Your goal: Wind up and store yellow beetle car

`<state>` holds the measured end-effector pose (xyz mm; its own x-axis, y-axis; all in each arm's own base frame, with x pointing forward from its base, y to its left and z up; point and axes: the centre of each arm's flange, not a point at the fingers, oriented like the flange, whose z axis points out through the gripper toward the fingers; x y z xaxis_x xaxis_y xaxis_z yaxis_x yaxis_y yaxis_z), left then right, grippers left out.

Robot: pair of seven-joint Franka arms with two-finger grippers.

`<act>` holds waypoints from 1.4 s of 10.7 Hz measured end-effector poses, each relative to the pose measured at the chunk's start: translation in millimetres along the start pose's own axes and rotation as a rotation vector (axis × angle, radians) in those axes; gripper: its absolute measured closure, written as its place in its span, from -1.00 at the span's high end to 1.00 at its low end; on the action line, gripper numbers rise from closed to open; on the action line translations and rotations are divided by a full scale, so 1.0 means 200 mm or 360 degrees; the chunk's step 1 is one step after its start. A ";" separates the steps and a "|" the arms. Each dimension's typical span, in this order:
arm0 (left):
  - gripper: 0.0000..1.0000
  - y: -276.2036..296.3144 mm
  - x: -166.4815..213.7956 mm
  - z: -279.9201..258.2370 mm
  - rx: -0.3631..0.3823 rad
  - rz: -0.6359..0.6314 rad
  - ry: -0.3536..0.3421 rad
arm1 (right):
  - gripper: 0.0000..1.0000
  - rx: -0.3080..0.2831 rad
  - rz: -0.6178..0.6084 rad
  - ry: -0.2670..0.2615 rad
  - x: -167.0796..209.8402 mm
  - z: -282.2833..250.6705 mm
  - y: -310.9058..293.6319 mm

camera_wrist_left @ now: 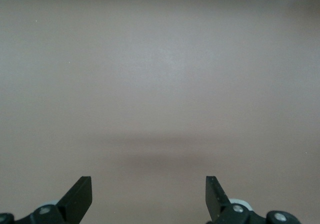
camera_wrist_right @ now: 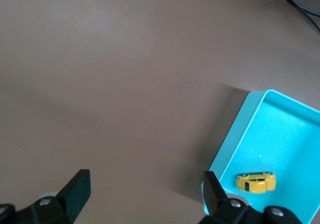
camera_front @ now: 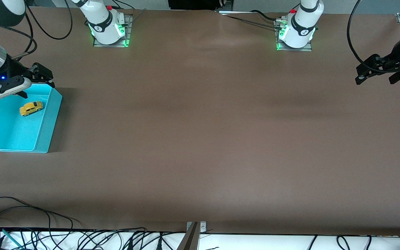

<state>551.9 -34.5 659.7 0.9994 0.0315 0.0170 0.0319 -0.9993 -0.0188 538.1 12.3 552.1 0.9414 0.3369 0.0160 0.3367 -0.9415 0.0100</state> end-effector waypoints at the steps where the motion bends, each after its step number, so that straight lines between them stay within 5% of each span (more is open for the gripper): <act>1: 1.00 0.00 0.00 0.00 0.0000 0.0000 -0.0002 | 1.00 -0.0017 0.0105 0.0006 0.01 -0.06 -0.05; 4: 1.00 0.00 0.00 0.00 0.0000 -0.0002 -0.0002 | 1.00 -0.0014 0.0259 0.0041 0.00 -0.21 -0.03; 7: 1.00 0.00 0.00 0.00 0.0000 -0.0001 -0.0003 | 1.00 0.0002 0.0379 -0.0025 0.00 -0.19 -0.03; 15: 1.00 0.00 0.00 0.00 0.0001 0.0002 -0.0003 | 1.00 -0.0030 0.0400 0.0049 0.10 -0.29 0.01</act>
<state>552.1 -35.0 659.1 0.9994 0.0305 0.0154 0.0308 -0.9993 -0.0194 557.7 17.1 610.3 0.9944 0.0926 0.0510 0.0917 -0.9956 0.0203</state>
